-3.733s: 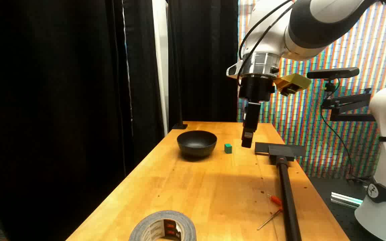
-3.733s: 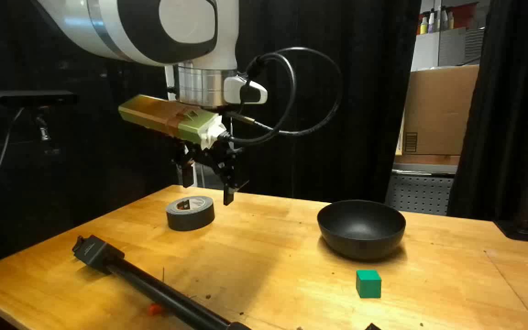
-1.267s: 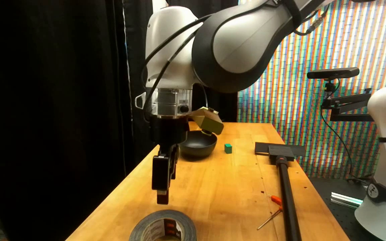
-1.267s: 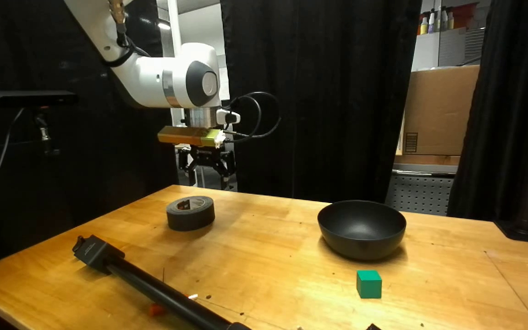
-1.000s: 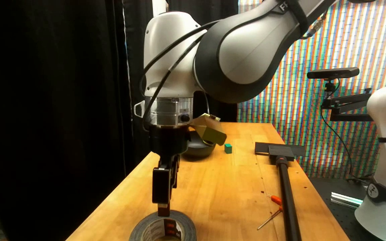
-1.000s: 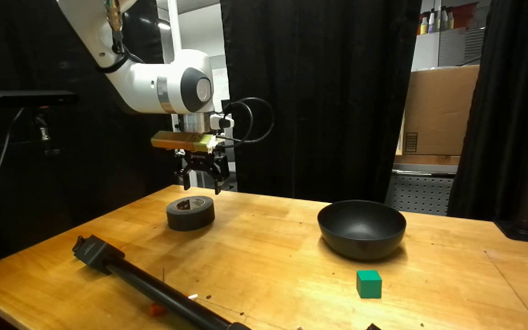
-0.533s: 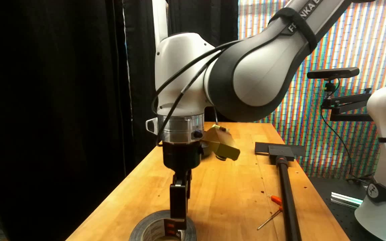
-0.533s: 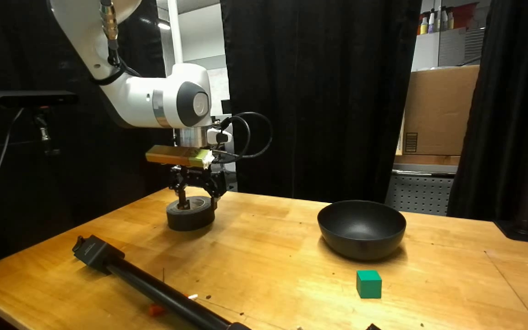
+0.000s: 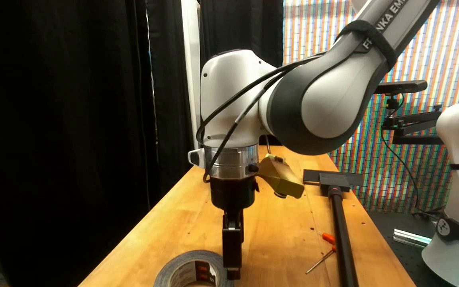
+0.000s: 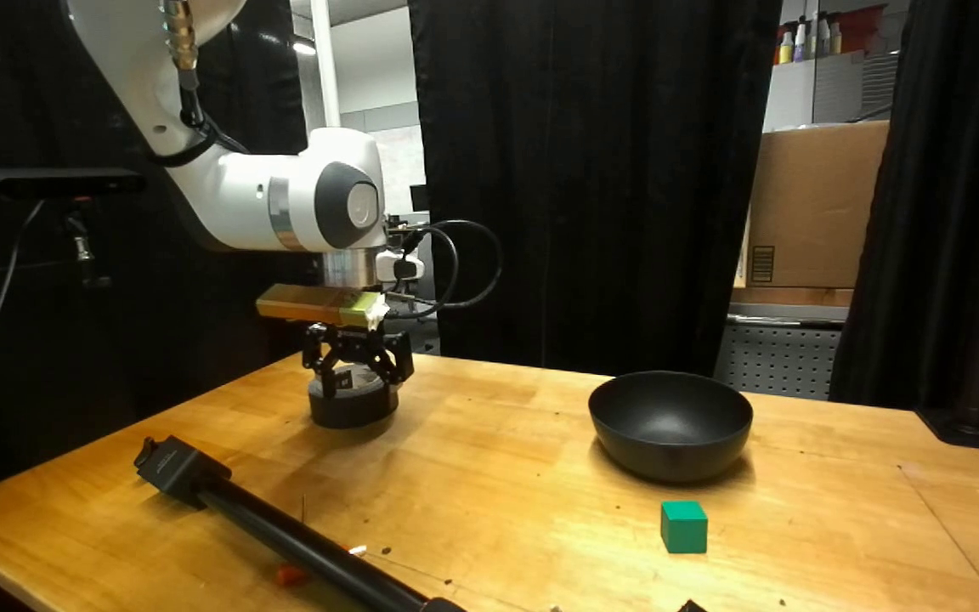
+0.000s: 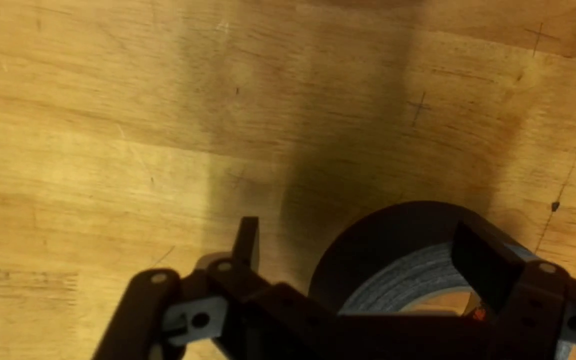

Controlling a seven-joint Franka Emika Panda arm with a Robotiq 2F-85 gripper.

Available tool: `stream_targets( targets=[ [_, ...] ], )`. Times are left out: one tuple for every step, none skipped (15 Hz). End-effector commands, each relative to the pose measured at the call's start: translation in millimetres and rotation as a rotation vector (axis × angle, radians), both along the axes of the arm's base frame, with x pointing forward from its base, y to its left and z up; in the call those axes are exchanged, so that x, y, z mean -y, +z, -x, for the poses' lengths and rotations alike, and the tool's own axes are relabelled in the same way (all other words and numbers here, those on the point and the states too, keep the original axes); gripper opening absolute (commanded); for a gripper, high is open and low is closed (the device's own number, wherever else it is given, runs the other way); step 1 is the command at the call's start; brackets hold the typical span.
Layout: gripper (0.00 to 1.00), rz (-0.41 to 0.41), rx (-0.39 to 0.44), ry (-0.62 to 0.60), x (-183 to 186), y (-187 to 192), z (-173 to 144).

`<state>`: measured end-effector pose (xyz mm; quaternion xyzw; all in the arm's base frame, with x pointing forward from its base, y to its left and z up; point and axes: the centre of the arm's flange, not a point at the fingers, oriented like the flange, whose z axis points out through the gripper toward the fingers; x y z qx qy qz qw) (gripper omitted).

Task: Move the black masking tape to the right

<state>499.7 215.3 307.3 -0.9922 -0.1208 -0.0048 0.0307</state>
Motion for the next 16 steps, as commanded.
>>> stream_targets(
  targets=[
    [1.00, 0.012, 0.028, 0.025, -2, 10, 7],
    [1.00, 0.009, 0.031, 0.032, -4, 14, 7],
    [1.00, 0.010, 0.033, 0.035, -5, 15, 5],
    [1.00, 0.012, 0.037, 0.040, -5, 12, -1],
    [1.00, 0.018, 0.042, 0.047, -6, 12, -5],
    [1.00, 0.021, 0.048, 0.058, -9, 16, -7],
    [1.00, 0.020, 0.053, 0.066, -12, 20, -8],
    [1.00, 0.023, 0.058, 0.071, -13, 20, -11],
    [1.00, 0.025, 0.064, 0.075, -13, 19, -14],
    [1.00, 0.028, 0.069, 0.082, -14, 18, -17],
    [1.00, 0.031, 0.070, 0.090, -17, 20, -18],
    [1.00, 0.032, 0.071, 0.097, -20, 21, -19],
    [1.00, 0.036, 0.071, 0.104, -22, 17, -21],
    [1.00, 0.042, 0.073, 0.110, -23, 14, -24],
    [1.00, 0.045, 0.073, 0.119, -25, 12, -25],
    [1.00, 0.044, 0.071, 0.126, -31, 13, -27]
  ],
)
